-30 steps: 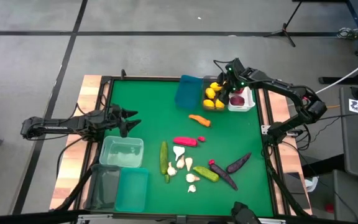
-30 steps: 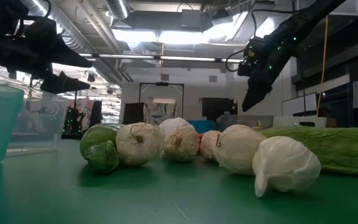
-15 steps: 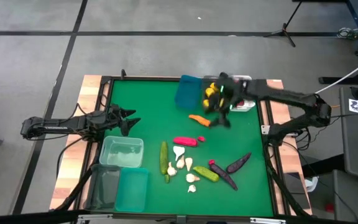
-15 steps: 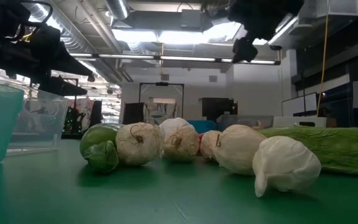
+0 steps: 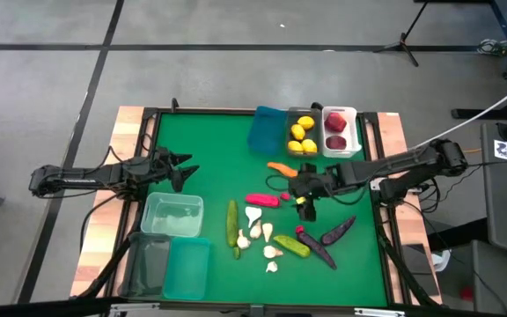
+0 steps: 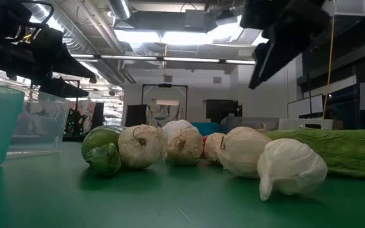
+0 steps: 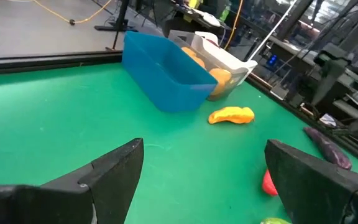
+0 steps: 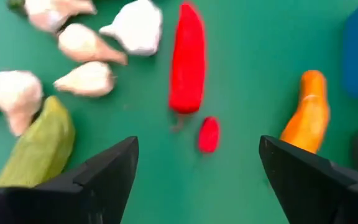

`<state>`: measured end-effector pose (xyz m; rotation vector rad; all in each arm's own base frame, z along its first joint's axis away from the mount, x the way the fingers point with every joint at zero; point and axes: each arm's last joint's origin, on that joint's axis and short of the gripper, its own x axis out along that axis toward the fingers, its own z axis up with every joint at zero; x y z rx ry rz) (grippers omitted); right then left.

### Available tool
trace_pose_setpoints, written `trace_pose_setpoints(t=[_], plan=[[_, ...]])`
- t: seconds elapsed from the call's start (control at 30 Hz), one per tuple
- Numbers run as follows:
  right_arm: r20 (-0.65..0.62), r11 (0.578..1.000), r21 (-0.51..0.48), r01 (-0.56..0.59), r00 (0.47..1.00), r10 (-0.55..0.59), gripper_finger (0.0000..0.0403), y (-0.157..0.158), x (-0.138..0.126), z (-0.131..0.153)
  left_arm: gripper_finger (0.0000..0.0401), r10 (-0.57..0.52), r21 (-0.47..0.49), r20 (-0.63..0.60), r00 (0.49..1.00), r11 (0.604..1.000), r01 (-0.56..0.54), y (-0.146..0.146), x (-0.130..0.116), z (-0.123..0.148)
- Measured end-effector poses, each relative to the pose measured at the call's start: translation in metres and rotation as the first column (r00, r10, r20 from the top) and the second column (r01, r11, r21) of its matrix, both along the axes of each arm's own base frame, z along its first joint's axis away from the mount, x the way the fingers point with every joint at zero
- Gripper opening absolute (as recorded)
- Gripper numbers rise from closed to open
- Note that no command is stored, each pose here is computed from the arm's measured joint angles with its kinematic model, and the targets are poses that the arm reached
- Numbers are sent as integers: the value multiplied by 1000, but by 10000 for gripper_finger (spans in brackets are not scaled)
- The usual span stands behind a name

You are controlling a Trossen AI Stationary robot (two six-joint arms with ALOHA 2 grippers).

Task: Sort produce into baskets
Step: Put the green cucumber into the transparent bin

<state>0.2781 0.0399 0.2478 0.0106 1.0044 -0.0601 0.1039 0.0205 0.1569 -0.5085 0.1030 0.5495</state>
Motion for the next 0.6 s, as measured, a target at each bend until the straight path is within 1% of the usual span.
trace_pose_setpoints(t=[0.1,0.23,0.33,0.47,0.6], plan=[[42,1000,-18,-9,999,10,331,-7,4,3,329,8,-30,11,1000,1000,-8,0,0,0],[27,998,-55,-34,999,35,331,-21,5,2,329,10,-37,7,1000,999,-10,0,1,-1],[13,998,-63,-12,1000,13,331,-32,5,2,329,17,-53,9,1000,998,-16,0,1,-2],[16,999,-14,41,999,-41,331,-41,5,2,329,28,-75,23,999,997,-26,0,1,-2],[7,997,19,68,998,-68,331,-38,11,-6,329,33,-92,32,999,995,-30,0,1,-2]])
